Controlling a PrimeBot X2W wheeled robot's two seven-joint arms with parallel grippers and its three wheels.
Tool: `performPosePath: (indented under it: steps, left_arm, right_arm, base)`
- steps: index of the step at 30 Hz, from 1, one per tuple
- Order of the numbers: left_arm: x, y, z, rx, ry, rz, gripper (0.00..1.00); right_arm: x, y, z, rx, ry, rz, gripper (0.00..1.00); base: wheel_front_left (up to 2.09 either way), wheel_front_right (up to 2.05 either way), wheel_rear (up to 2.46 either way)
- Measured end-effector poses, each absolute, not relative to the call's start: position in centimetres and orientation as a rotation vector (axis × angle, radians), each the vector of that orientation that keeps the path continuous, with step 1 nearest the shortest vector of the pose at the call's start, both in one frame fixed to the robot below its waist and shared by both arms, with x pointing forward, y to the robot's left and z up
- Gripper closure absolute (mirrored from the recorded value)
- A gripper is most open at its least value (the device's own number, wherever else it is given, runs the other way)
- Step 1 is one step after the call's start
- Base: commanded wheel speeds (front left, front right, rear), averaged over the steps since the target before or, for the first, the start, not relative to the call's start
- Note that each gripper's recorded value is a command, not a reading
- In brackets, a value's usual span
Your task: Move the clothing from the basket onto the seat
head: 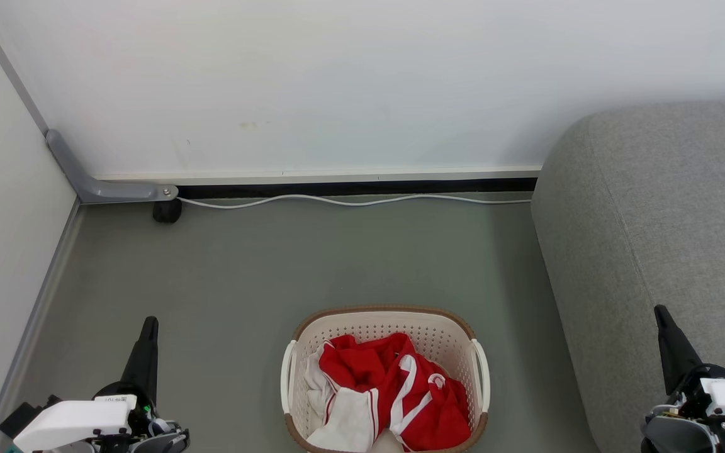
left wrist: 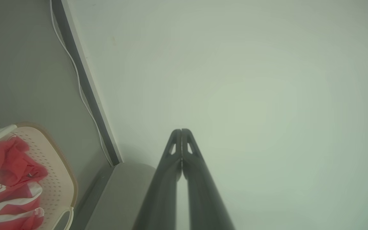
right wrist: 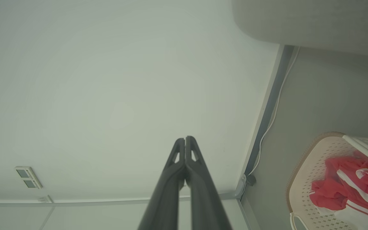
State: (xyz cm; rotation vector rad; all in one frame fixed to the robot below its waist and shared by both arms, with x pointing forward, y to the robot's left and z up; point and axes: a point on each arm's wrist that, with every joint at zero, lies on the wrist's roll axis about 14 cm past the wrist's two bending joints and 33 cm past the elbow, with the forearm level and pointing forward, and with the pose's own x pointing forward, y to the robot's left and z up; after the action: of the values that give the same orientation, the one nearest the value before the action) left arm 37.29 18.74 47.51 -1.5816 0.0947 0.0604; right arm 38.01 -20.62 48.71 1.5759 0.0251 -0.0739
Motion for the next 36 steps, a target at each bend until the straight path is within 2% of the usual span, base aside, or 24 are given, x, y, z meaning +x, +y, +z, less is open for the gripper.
performPosePath:
  steps: [36]
  left_arm:
    - [37.29,18.74,47.52,-1.582,0.095,0.060,1.00]
  right_arm:
    - [38.01,-20.62,48.71,1.576,0.025,-0.074,1.00]
  base:
    - [0.00,0.00,0.00]
